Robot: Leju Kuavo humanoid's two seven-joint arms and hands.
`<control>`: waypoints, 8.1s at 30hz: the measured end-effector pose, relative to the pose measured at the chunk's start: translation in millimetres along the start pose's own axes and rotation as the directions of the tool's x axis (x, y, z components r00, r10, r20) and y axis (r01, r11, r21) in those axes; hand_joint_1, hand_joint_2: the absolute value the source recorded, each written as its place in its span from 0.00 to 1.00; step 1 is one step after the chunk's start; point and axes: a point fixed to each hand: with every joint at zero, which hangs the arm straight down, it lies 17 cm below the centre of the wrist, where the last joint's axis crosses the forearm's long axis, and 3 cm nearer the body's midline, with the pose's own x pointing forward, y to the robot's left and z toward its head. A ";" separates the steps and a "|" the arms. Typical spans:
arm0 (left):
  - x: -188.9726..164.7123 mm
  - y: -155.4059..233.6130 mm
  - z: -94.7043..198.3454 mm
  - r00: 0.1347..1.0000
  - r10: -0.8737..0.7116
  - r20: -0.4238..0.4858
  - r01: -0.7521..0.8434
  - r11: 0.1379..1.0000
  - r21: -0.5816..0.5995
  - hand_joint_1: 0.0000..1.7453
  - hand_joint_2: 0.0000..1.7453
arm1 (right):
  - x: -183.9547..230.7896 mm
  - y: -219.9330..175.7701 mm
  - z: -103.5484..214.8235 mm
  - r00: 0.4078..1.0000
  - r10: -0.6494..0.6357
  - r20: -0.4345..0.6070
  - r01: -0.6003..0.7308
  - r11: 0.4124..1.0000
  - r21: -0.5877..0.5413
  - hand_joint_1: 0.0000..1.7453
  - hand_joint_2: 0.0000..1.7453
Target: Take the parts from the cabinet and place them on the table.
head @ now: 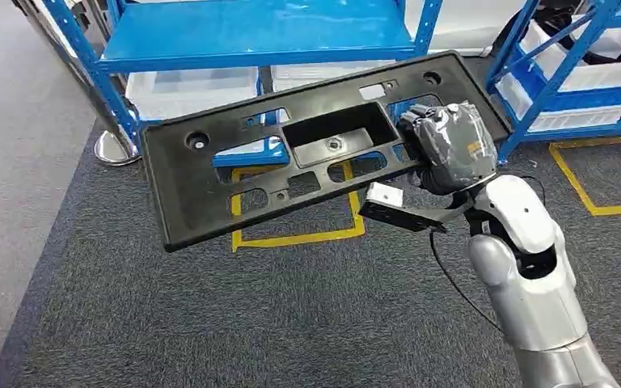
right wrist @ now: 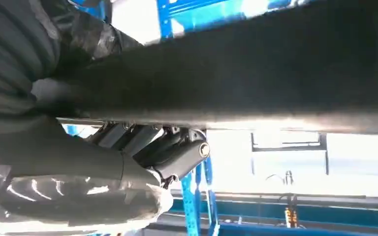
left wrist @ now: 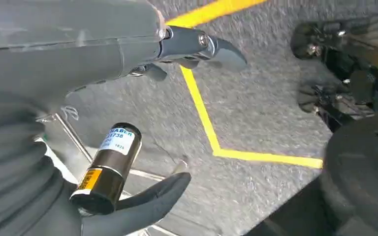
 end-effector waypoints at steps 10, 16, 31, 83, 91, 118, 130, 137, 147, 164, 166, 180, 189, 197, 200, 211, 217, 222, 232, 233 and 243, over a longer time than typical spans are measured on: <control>0.7 -0.5 -0.2 1.000 0.001 0.001 -0.001 1.000 -0.002 0.00 1.00 | -8.8 6.0 0.3 1.000 0.011 -0.012 -0.011 1.000 0.022 1.00 1.00; 1.2 1.7 0.3 1.000 -0.002 -0.001 0.002 1.000 0.001 0.00 1.00 | -8.9 6.8 -0.9 1.000 0.014 -0.009 -0.014 1.000 0.026 1.00 1.00; -5.1 24.1 11.7 0.990 -0.126 -0.061 0.126 0.992 -0.016 0.00 1.00 | 42.6 37.5 -9.5 0.997 -0.060 0.057 0.054 0.993 0.101 1.00 1.00; 5.2 94.9 49.0 0.910 -0.389 -0.143 0.387 0.921 -0.045 0.00 1.00 | 241.7 74.1 -11.4 0.919 -0.235 0.316 0.163 0.958 0.237 1.00 1.00; 1.4 96.5 54.6 0.929 -0.344 -0.140 0.340 0.939 -0.047 0.00 1.00 | 228.1 74.2 -15.3 0.938 -0.177 0.296 0.117 0.971 0.209 1.00 1.00; -30.1 75.5 52.7 0.998 -0.011 -0.061 0.014 0.999 0.047 0.00 1.00 | 14.0 91.8 36.1 0.996 0.091 0.024 -0.094 0.969 0.230 1.00 1.00; -35.1 69.9 51.0 0.998 -0.005 -0.063 0.008 0.999 0.045 0.00 1.00 | -1.9 98.1 48.1 0.993 0.118 0.006 -0.115 0.960 0.256 1.00 1.00; -34.8 67.5 50.1 0.998 -0.006 -0.064 0.009 0.999 0.038 0.00 1.00 | -33.6 86.4 45.5 0.987 0.153 -0.058 -0.135 0.960 0.244 1.00 1.00; -32.3 66.0 48.4 0.998 -0.003 -0.058 0.005 0.999 0.037 0.00 1.00 | -52.1 86.5 48.4 0.980 0.178 -0.091 -0.149 0.954 0.259 1.00 1.00; -33.0 66.3 49.5 0.998 -0.013 -0.067 0.015 0.999 0.029 0.00 1.00 | -75.3 87.5 51.0 0.971 0.194 -0.138 -0.148 0.946 0.288 1.00 1.00; -33.2 66.2 50.5 0.997 -0.015 -0.070 0.016 1.000 0.022 0.00 1.00 | -77.5 83.7 47.1 0.969 0.204 -0.139 -0.158 0.946 0.284 1.00 1.00; -26.5 82.9 58.9 0.997 -0.027 -0.072 0.029 0.999 0.030 0.00 1.00 | -203.1 78.3 78.4 0.858 0.357 -0.370 -0.206 0.898 0.389 1.00 1.00; -25.8 90.8 64.4 0.996 -0.036 -0.081 0.039 0.999 0.030 0.00 1.00 | -312.9 54.6 136.8 0.682 0.490 -0.543 -0.217 0.844 0.490 1.00 1.00; -31.8 93.7 69.0 0.995 -0.044 -0.094 0.046 0.998 0.029 0.00 1.00 | -417.7 23.8 267.7 0.416 0.572 -0.707 -0.134 0.808 0.574 1.00 1.00; -28.7 97.3 69.9 0.995 -0.046 -0.089 0.049 0.998 0.035 0.00 1.00 | -430.7 17.7 292.9 0.365 0.583 -0.726 -0.112 0.802 0.587 1.00 1.00; -30.3 104.8 73.8 0.990 -0.094 -0.104 0.099 0.994 0.039 0.00 1.00 | -449.1 33.0 414.8 0.167 0.635 -0.754 0.067 0.756 0.651 1.00 1.00; -25.2 107.4 73.3 0.984 -0.140 -0.114 0.144 0.989 0.028 0.00 1.00 | -430.1 69.5 463.7 0.134 0.639 -0.758 0.186 0.735 0.652 1.00 1.00; -18.3 108.5 71.7 0.982 -0.153 -0.106 0.157 0.987 0.025 0.00 1.00 | -424.6 78.7 469.2 0.121 0.627 -0.770 0.219 0.739 0.637 0.00 0.00; 10.5 134.7 75.3 0.900 -0.402 -0.166 0.406 0.914 -0.012 0.00 0.00 | -358.7 158.7 339.1 0.285 0.530 -0.799 0.262 0.759 0.596 0.00 0.00; 18.5 135.6 73.2 0.896 -0.414 -0.159 0.418 0.909 -0.009 0.00 0.00 | -346.2 168.4 318.9 0.319 0.520 -0.792 0.262 0.755 0.601 0.00 0.00; 16.9 137.4 73.8 0.880 -0.441 -0.173 0.445 0.895 -0.016 0.00 0.00 | -305.9 196.7 273.0 0.426 0.474 -0.771 0.271 0.746 0.609 0.00 0.00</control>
